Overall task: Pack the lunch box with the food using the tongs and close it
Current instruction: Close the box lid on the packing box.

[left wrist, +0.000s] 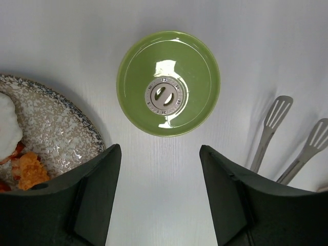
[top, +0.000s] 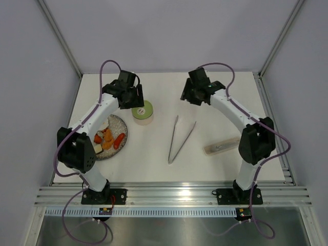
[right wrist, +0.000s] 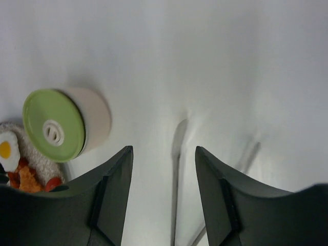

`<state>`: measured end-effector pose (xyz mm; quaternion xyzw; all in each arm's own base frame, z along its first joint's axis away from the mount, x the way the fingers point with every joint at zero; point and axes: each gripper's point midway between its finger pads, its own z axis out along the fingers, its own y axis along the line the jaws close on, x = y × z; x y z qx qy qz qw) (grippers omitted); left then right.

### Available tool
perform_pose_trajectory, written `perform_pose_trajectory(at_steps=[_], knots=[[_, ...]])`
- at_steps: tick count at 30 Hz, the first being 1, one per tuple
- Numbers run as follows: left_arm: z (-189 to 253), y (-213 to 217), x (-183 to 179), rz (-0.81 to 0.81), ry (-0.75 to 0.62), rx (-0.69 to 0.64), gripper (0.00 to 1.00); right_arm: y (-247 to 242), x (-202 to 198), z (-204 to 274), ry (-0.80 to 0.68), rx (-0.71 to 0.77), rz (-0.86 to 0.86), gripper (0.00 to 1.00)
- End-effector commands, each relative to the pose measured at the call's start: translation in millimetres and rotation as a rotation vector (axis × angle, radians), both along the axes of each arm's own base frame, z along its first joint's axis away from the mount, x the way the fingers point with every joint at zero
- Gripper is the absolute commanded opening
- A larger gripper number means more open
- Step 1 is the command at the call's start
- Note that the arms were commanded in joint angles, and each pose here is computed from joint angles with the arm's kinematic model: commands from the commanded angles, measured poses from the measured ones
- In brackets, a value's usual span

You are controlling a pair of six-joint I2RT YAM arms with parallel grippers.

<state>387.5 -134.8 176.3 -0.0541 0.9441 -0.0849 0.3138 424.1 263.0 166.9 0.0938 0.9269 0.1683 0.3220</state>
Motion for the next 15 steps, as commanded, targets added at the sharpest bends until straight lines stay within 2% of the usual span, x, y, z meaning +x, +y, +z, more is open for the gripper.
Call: perform_pose_trajectory(at_steps=[1,5,15], knots=[[5,4,16,0.011,-0.03,0.12,0.67,-55,9,20,-0.075,-0.013,-0.115,0.59],[-5,-5,26,-0.007,0.007,0.141,0.67,-80,-5,11,-0.06,-0.047,-0.151,0.61],[-21,-18,50,-0.028,0.05,0.155,0.67,-82,-11,0,-0.035,-0.06,-0.143,0.61]])
